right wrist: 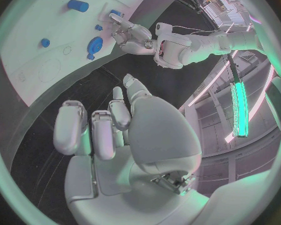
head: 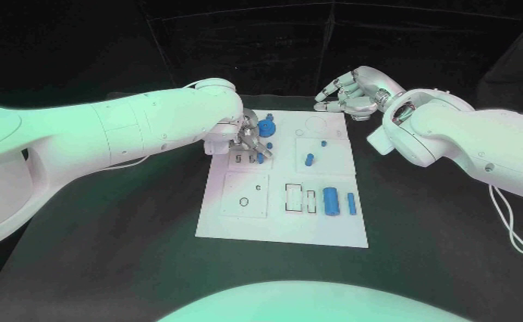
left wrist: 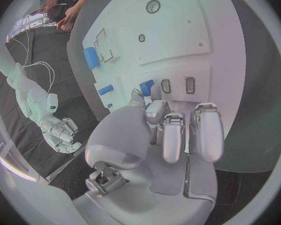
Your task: Assemble the parts on the task board
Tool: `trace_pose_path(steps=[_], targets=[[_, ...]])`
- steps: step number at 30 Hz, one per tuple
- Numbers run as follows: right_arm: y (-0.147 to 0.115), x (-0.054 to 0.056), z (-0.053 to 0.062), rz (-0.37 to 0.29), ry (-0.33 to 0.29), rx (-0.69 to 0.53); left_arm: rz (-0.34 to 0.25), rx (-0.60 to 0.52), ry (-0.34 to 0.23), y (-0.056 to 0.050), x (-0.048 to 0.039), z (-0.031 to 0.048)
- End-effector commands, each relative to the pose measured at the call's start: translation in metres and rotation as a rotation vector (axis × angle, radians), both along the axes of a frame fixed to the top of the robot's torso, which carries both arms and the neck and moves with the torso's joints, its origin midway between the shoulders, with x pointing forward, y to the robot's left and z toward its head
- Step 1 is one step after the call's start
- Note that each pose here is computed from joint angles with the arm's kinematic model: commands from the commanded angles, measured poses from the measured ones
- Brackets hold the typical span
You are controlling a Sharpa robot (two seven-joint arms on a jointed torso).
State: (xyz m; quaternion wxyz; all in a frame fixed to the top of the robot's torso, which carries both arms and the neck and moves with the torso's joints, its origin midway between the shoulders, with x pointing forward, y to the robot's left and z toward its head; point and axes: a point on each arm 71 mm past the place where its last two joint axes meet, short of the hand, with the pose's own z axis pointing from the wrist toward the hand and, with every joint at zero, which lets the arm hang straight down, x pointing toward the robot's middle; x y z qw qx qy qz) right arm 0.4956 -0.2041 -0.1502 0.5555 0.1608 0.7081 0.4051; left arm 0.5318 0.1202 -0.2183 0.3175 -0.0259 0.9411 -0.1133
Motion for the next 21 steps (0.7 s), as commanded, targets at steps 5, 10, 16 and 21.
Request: trace_pose_path(steps=[5, 10, 16, 21], targets=[[0.0017, 0.0006, 0.0001, 0.007, 0.011, -0.003, -0.005, -0.004, -0.009, -0.002, 0.0, 0.001], [0.0021, 0.001, -0.0003, 0.009, 0.013, -0.004, -0.001, -0.014, -0.019, -0.0024, 0.0003, 0.0016], [0.0021, 0.002, -0.0009, 0.006, 0.015, -0.006, -0.002, -0.03, -0.028, -0.0017, -0.0017, 0.002], [0.0016, 0.0029, -0.0013, 0.004, 0.016, -0.007, 0.003, -0.049, -0.041, 0.0012, -0.004, 0.0028]])
